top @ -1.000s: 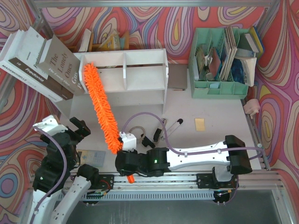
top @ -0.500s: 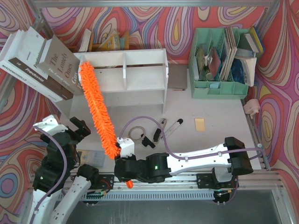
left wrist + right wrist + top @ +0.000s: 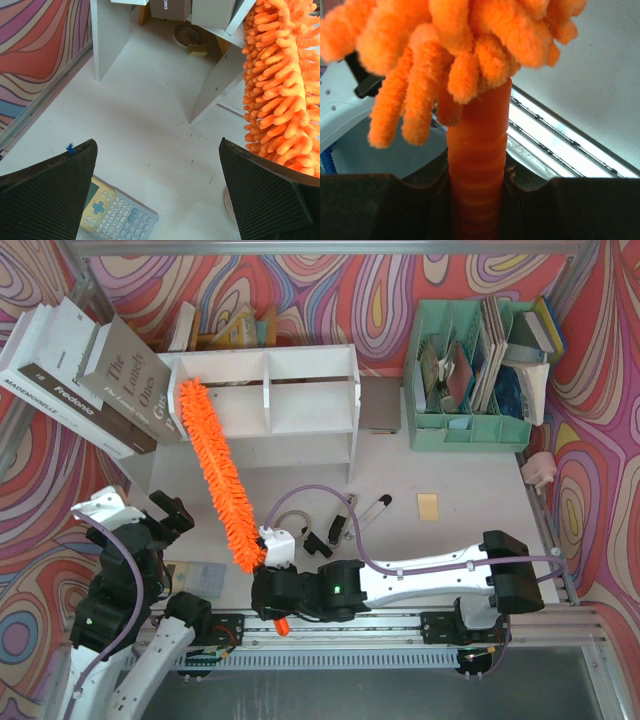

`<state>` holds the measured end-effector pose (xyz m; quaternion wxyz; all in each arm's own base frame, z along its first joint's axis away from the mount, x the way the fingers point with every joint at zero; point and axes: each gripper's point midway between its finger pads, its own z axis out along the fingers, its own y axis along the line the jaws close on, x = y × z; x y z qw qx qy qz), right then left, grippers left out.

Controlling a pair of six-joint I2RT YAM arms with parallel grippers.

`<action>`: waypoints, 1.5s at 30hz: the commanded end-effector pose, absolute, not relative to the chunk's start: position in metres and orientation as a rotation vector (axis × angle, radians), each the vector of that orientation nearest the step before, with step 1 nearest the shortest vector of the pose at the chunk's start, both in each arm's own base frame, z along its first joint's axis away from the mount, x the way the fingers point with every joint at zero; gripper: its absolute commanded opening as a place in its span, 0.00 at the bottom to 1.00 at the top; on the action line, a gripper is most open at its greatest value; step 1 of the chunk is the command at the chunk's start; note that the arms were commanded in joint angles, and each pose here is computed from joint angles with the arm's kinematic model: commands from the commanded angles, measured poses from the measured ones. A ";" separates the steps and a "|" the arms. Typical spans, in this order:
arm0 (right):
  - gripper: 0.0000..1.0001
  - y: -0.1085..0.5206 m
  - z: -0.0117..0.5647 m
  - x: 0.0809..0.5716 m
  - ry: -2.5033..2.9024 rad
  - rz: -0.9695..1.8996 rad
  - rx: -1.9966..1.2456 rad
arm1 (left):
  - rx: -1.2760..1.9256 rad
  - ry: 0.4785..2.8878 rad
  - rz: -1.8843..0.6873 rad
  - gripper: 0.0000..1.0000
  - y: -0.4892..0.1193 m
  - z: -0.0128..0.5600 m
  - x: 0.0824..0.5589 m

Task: Dust the bookshelf with a duster

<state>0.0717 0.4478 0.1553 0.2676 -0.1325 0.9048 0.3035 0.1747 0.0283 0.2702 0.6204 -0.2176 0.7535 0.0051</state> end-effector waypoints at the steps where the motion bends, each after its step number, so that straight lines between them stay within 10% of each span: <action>1: 0.00 0.456 0.205 0.068 2.292 0.922 -0.359 | -0.503 1.720 0.009 0.98 0.029 0.276 0.174; 45: 0.00 0.462 0.186 0.075 2.383 0.884 -0.336 | -0.506 1.725 0.015 0.98 0.030 0.275 0.174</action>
